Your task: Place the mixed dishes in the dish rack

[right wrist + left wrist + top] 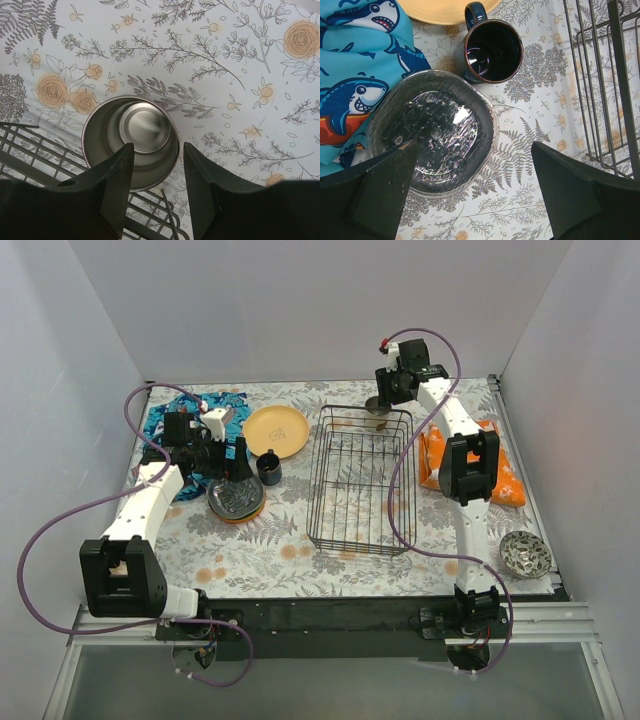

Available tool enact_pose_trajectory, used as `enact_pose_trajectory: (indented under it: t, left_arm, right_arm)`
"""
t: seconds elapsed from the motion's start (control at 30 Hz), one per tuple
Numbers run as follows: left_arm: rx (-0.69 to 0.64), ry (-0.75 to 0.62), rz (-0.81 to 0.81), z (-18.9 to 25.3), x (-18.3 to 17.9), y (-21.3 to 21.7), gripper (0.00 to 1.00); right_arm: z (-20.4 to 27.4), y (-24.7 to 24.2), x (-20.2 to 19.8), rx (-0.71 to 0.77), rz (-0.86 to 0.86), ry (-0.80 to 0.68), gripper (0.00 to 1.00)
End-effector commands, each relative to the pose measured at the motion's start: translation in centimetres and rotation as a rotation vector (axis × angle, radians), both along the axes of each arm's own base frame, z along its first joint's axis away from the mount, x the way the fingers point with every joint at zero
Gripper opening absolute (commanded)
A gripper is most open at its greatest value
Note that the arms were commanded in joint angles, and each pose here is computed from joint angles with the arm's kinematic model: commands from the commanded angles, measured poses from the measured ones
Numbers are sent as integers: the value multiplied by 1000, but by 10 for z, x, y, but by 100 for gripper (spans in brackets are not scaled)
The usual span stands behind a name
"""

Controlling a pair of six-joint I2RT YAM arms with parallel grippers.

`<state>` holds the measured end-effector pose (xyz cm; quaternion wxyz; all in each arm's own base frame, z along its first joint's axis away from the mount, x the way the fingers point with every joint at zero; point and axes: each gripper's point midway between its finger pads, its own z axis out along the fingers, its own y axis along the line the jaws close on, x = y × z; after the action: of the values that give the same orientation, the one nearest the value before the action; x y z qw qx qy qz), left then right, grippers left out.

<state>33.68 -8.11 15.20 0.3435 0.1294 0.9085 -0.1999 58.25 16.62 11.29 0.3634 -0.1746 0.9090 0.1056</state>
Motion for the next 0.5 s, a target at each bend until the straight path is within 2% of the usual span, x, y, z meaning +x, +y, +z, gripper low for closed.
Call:
enact_pose_trajectory:
  t: [0.0,0.17,0.33,0.37,0.47]
  left_arm:
    - [-3,-33,-1,13,10,-1,98]
    - [2,-44,0,19,16,-1,98]
    - [-32,-62,11,27,26,-5,98]
    - [-44,-66,7,30,29,-7,98]
    - [-91,-59,7,41,48,-15,98]
  right_arm:
    - [0,3,16,18,-14,-40,50]
    - [-1,4,22,30,-25,-46,30]
    - [28,6,34,62,-41,-125,12]
    - [31,6,36,66,-45,-136,3]
    - [50,6,42,79,-60,-190,1]
